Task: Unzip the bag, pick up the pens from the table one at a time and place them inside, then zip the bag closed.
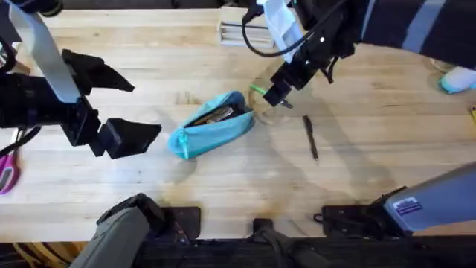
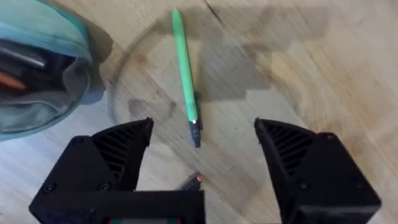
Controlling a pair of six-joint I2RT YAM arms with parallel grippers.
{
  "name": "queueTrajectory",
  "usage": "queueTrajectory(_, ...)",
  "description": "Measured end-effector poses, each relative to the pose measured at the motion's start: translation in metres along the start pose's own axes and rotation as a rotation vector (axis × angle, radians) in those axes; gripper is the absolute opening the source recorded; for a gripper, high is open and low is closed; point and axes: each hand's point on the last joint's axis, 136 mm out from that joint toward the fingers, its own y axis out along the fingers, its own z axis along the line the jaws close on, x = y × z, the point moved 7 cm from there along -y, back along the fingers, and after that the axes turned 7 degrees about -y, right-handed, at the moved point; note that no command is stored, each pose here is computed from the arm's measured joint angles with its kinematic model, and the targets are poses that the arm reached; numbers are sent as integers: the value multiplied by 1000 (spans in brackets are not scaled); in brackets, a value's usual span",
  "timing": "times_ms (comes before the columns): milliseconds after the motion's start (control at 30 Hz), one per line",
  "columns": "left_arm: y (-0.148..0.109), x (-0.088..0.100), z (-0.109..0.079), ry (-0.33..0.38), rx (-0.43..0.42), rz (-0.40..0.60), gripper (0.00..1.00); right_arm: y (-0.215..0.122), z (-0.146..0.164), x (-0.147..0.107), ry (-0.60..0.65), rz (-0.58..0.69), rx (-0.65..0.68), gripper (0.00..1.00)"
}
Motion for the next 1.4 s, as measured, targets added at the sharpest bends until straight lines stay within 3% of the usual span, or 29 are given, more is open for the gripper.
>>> queueTrajectory(500, 0, 0, 0, 0, -1, 0, 993, 47, 1, -9, 6, 89, 43, 998)
queueTrajectory(767, 0, 0, 0, -1, -1, 0, 993, 48, 6, -7, -9, 101, 32, 981)
queueTrajectory(933, 0, 0, 0, 0, -1, 0, 993, 49, 13, -5, -31, 115, 31, 748)
queueTrajectory(1100, 0, 0, 0, 0, -1, 0, 993, 49, 20, -3, -52, 120, 30, 296)
queueTrajectory(1167, 0, 0, 0, -1, -1, 0, 993, 49, 19, -2, -52, 120, 22, 188)
queueTrajectory(1267, 0, 0, 0, -1, -1, 0, 993, 48, 18, -3, -51, 123, 23, 65)
queueTrajectory(1400, 0, 0, 0, 0, -1, 0, 992, 47, 18, -3, -51, 123, 23, 47)
